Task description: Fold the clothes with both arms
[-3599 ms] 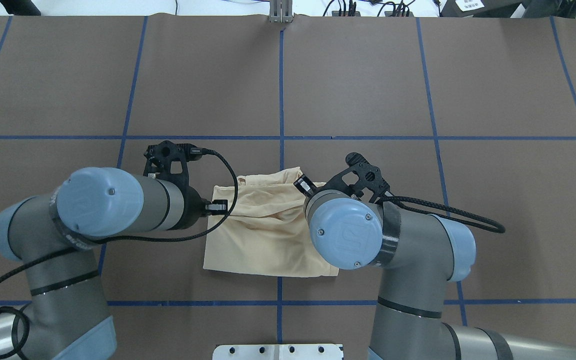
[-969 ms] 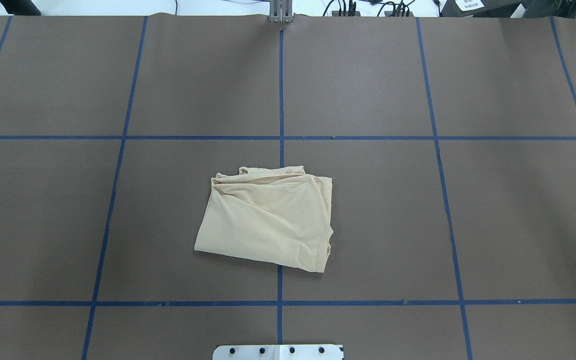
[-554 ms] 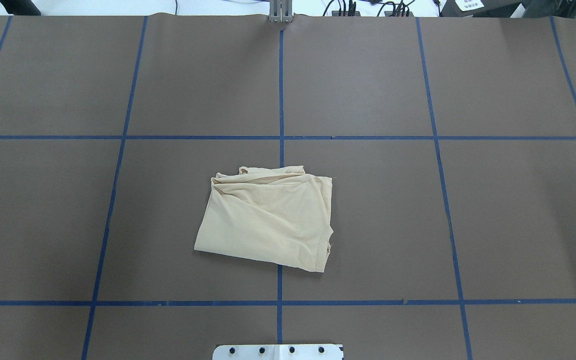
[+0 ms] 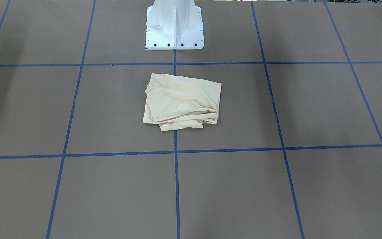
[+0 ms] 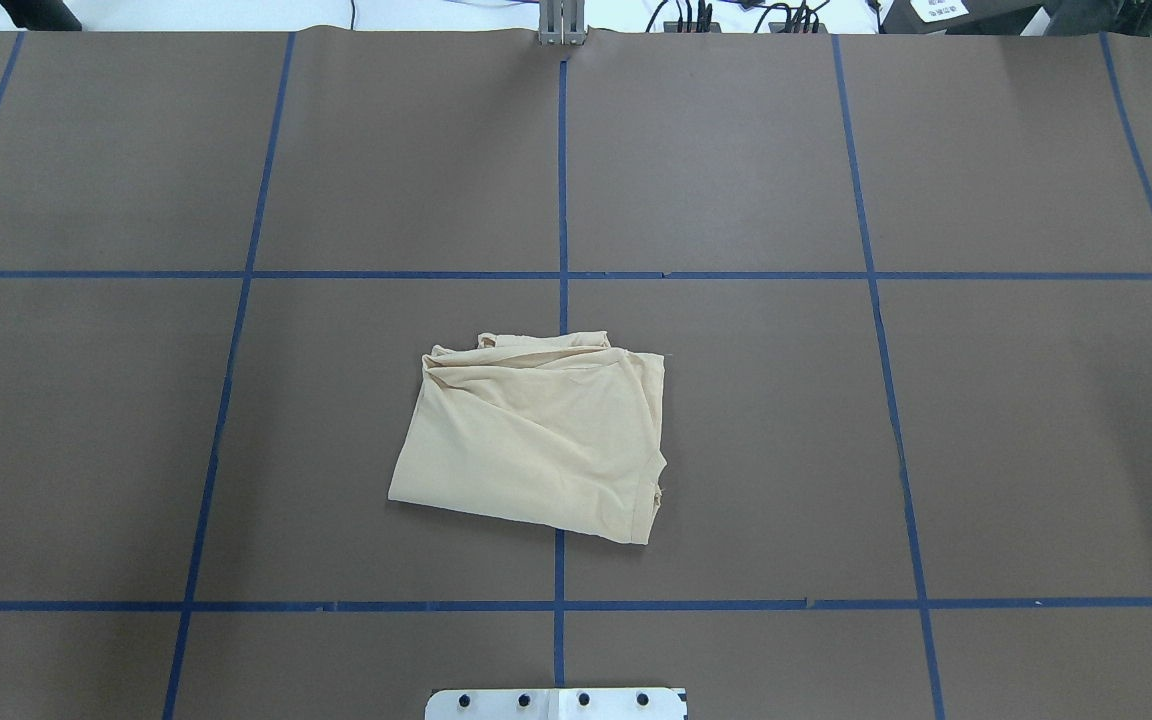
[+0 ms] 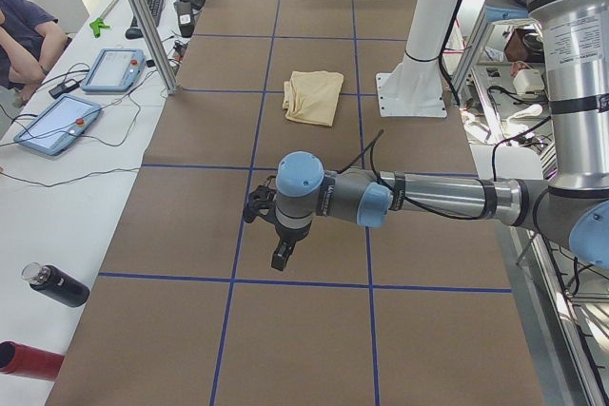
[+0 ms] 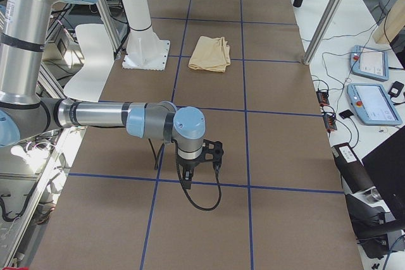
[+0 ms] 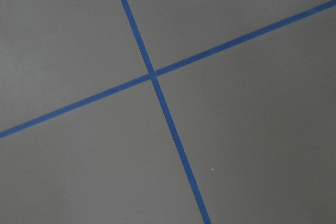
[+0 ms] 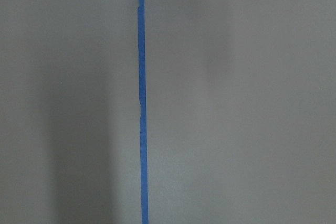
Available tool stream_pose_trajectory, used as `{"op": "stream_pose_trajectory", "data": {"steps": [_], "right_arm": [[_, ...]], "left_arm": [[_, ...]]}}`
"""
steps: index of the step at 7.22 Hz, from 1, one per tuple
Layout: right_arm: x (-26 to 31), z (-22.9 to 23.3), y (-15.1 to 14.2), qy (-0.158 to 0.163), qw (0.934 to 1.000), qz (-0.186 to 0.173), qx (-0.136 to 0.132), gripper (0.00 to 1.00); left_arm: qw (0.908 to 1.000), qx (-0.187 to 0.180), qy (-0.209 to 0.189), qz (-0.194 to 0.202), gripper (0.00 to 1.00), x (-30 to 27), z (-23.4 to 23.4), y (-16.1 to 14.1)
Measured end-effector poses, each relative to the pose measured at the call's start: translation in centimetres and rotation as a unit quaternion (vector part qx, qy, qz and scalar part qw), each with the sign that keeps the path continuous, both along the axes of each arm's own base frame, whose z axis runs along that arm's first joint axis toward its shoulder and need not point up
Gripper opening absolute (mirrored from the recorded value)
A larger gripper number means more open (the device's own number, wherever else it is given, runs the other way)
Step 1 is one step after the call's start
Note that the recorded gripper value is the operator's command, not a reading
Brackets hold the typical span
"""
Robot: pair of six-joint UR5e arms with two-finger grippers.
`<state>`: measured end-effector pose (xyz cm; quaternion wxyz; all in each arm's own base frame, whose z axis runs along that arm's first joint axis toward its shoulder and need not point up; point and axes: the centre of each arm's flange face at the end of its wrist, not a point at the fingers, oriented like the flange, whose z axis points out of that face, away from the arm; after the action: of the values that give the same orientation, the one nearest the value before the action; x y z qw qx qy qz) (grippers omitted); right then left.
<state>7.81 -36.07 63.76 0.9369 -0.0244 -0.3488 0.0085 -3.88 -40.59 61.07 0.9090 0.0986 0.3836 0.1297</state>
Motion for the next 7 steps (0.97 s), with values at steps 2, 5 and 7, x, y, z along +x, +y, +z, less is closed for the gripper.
{"op": "stream_pose_trajectory", "data": {"steps": [2, 5, 7], "right_arm": [[-1.5, 0.1, -0.6, 0.001, 1.0, 0.006, -0.005, 1.0], [-1.8, 0.2, -0.7, -0.003, 1.0, 0.003, -0.001, 1.0], [-1.8, 0.2, -0.7, -0.003, 1.0, 0.003, -0.002, 1.0]], "left_arm": [[0.9993, -0.037, 0.007, 0.003, 1.0, 0.0, 0.6, 1.2], [0.9986, -0.051, 0.002, -0.011, 1.0, -0.9, 1.4, 1.3], [0.9987, -0.044, 0.001, -0.025, 1.0, -2.1, 1.2, 1.3]]}}
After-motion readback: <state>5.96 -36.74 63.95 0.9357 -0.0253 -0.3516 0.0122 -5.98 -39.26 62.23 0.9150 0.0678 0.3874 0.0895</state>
